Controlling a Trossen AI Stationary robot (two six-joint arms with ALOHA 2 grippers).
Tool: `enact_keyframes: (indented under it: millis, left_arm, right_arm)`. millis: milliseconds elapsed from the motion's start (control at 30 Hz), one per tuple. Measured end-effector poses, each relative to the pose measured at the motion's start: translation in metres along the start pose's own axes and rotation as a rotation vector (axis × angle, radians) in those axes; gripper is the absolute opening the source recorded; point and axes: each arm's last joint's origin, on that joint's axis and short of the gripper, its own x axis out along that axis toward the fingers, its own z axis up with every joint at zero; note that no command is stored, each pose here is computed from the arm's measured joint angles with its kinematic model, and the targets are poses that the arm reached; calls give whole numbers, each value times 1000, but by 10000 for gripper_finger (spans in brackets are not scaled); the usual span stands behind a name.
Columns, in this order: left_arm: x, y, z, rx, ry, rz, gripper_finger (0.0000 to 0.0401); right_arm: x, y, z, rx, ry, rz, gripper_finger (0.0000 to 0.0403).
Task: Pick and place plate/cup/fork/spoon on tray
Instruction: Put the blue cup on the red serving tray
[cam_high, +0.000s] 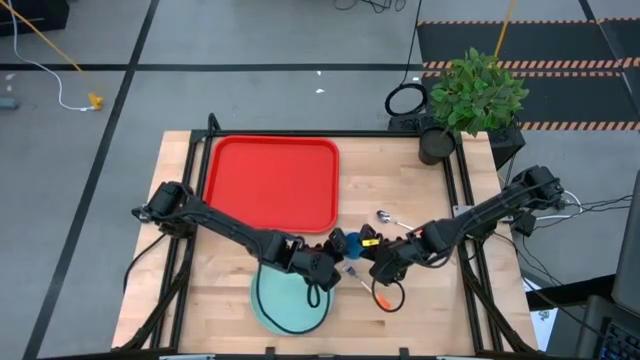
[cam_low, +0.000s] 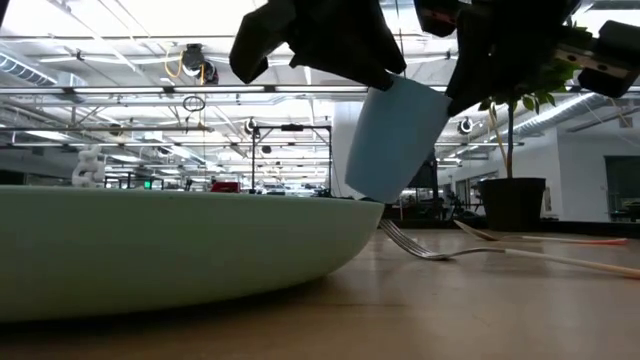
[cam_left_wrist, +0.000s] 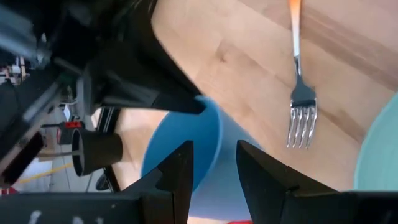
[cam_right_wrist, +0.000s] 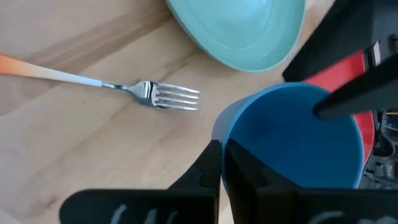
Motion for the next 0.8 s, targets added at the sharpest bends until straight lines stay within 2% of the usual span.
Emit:
enact_keyframes:
  millis: [300,667,800]
  left_arm:
    - [16,-6,-9,9,9,-77,120]
    - [21,-9,-9,71,-19,-99,13]
    - [20,-2,-7,43,-26,-45,13]
  right_arm:
    - [0,2,4,-105,-83,56,0]
    - [-2,1,9,-132,-121,35,6]
    - [-4,-1,18,-132,-157,-45,34]
